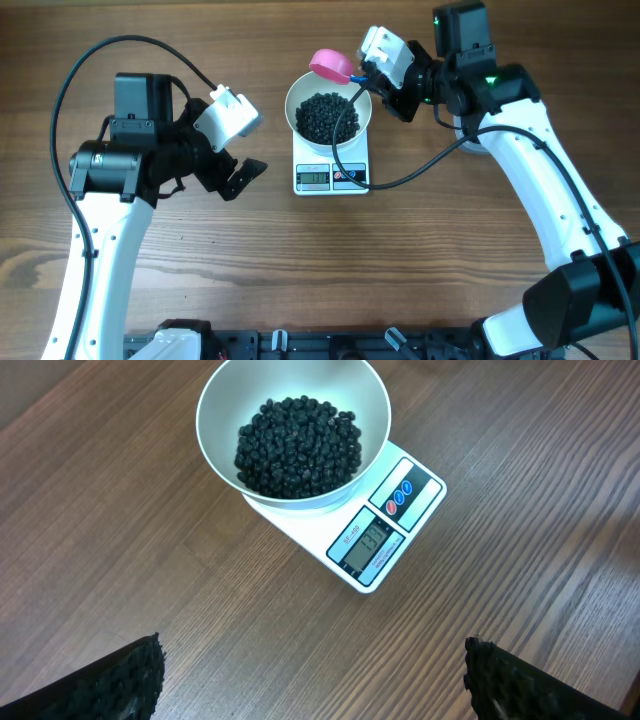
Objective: Scoop item into bowl and weigh 150g on scale
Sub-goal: 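Tilt the scoop with the right gripper to pour beans into the bowl, then return the empty scoop with the right gripper to the bean tub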
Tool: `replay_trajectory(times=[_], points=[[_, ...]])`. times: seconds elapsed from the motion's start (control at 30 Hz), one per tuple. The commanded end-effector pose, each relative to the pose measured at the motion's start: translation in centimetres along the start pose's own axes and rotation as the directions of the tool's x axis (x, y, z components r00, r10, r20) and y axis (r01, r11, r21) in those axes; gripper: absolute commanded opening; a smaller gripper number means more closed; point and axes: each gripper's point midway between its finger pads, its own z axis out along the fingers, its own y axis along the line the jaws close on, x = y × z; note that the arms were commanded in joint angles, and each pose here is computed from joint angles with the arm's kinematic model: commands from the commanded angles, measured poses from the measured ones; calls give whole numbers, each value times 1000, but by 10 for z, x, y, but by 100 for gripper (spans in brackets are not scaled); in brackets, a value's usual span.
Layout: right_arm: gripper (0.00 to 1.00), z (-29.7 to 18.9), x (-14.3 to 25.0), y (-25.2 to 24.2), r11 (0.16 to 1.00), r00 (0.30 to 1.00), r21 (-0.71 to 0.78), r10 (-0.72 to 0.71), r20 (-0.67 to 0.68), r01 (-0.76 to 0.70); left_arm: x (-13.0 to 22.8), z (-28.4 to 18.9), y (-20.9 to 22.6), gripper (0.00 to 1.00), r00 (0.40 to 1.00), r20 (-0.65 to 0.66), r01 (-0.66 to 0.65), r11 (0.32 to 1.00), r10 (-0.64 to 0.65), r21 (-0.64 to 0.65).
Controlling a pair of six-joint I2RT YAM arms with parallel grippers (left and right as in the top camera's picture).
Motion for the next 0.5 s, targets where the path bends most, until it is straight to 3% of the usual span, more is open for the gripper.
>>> replay_trajectory(times=[0.0,0.1,0.27,0.47], points=[[4,-10,-19,-1,1000,999,4,12,53,-13,2,3,-1,100,1000,-4,11,1000,-11,9],[4,-12,-17,-5,997,996,11,73,55,-74,2,3,-1,100,1000,-4,11,1000,-11,10],[4,-29,-4,-29,947,947,56,313,71,-317,2,3,-1,100,1000,-4,11,1000,-11,9],[4,-84,27,-75,731,747,155,644,169,-665,2,3,-1,100,1000,-4,11,1000,-11,10]])
